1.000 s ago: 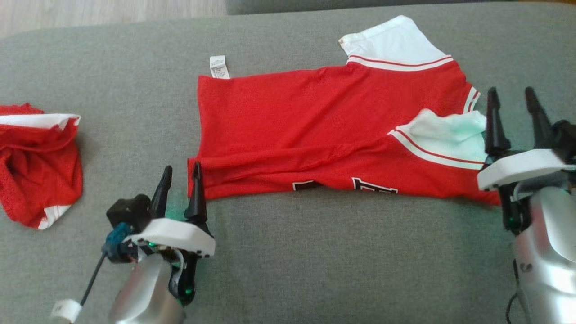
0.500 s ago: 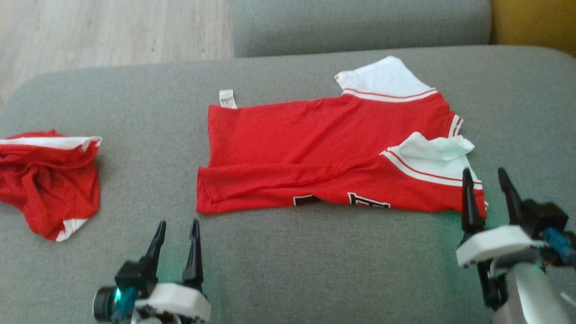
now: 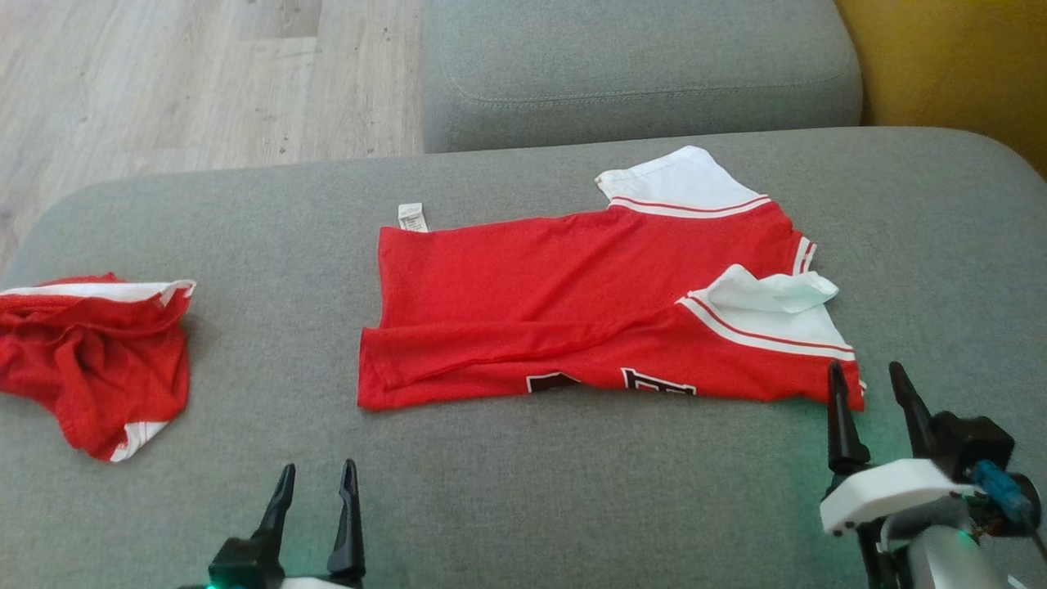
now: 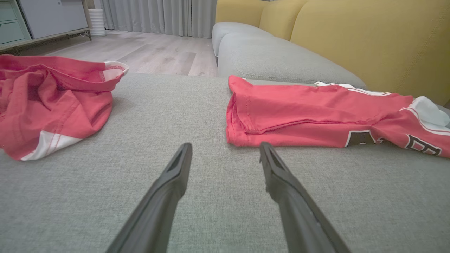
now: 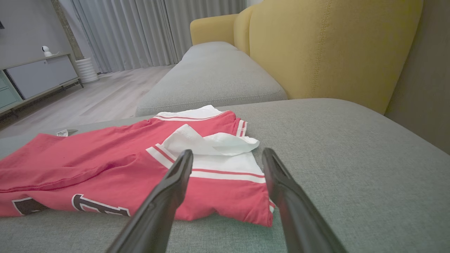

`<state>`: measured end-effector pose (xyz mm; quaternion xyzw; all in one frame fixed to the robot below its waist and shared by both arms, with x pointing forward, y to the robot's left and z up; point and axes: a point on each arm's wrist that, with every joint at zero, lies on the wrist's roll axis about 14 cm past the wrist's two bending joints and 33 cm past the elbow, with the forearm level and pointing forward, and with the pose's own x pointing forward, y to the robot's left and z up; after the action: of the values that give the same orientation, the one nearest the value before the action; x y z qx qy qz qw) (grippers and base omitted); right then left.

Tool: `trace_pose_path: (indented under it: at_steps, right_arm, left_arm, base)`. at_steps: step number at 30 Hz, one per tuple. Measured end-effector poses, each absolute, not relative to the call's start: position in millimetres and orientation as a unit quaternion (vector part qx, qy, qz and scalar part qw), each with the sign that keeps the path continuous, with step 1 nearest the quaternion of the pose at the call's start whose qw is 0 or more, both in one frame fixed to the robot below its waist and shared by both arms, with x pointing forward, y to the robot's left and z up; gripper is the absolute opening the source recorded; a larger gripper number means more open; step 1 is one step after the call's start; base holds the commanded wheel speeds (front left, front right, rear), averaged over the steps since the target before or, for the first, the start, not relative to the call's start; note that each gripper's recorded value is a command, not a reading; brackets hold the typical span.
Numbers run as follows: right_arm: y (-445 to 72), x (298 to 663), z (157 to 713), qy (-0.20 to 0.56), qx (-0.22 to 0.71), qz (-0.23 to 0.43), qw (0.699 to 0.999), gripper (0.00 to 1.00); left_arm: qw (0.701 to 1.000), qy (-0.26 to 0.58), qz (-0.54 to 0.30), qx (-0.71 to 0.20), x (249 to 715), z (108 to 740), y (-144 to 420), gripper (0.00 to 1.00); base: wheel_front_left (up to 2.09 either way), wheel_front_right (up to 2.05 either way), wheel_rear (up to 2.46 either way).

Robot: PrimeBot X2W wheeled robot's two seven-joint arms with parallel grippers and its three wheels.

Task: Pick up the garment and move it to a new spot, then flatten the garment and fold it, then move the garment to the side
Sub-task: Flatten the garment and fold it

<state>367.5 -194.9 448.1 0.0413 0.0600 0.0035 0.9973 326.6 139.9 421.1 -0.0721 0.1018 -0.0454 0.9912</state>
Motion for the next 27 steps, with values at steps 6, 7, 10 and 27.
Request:
trace_pose_path:
  at_steps: [6,7,10,27]
  right_arm:
    - [-194.6,367.5,444.4,0.065,0.042,0.003,0.997,1.00]
    - [-194.6,367.9,443.4,0.067,0.042,0.003,0.997,1.00]
    - [-194.1,369.0,438.9,0.074,0.042,0.004,0.996,1.00]
    - [-194.4,405.7,415.9,0.102,0.038,0.004,0.994,1.00]
  left_arm:
    - [0.990,0.106,-0.055,-0.073,328.2,419.0,134.2,1.00]
    - [0.990,0.109,-0.057,-0.073,328.4,417.2,132.8,1.00]
    - [0.988,0.120,-0.064,-0.073,331.4,411.4,129.6,1.00]
    - [0.976,0.179,-0.079,-0.097,398.6,374.9,117.1,1.00]
  base:
    - [0.00,0.00,0.00]
    - [0.00,0.00,0.00]
    - [0.00,0.00,0.00]
    - [0.00,0.00,0.00]
